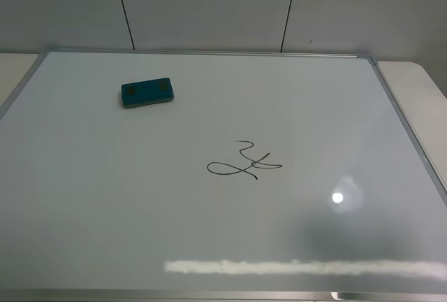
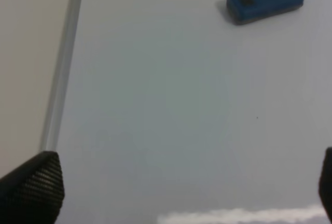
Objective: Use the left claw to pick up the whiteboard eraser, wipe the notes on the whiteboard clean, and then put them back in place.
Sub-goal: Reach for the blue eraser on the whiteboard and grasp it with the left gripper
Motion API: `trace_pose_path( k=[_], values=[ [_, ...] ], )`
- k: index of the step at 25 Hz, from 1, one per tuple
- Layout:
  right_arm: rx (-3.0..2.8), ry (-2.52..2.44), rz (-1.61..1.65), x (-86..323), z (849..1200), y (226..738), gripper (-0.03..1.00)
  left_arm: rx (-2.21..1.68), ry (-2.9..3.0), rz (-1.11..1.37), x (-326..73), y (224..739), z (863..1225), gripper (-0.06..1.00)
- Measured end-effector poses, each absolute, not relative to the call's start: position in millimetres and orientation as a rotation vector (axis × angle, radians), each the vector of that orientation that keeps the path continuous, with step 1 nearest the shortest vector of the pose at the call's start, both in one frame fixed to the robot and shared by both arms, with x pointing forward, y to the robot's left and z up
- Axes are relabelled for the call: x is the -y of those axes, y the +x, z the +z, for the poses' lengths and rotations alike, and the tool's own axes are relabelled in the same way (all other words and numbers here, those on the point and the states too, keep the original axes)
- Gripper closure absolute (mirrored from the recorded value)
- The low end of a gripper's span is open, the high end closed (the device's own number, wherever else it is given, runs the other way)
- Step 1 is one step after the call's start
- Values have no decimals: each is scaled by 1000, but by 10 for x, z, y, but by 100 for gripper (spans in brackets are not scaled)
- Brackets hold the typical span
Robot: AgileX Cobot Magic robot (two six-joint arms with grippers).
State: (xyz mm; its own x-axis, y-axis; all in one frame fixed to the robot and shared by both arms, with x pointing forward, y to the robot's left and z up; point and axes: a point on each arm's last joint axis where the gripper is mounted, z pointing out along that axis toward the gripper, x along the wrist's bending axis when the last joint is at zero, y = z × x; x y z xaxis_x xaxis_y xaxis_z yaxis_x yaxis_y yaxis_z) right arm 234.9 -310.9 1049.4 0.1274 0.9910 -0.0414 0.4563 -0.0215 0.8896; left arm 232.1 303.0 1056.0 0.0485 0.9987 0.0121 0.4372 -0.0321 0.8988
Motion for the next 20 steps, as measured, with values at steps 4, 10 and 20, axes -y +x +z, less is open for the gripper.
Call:
trace_pose_path(
  k=[4, 10, 20],
  values=[
    [-1443, 1599, 837, 3109, 10494, 2349, -2, -1488, 1573, 943, -3030, 2321, 10560, -5],
    [-1443, 1599, 837, 3109, 10494, 2349, -2, -1488, 1573, 943, -3030, 2321, 10560, -5],
    [-1443, 1599, 837, 3109, 10494, 2349, -2, -1458, 1615, 965, -3028, 2326, 10560, -5]
  ],
)
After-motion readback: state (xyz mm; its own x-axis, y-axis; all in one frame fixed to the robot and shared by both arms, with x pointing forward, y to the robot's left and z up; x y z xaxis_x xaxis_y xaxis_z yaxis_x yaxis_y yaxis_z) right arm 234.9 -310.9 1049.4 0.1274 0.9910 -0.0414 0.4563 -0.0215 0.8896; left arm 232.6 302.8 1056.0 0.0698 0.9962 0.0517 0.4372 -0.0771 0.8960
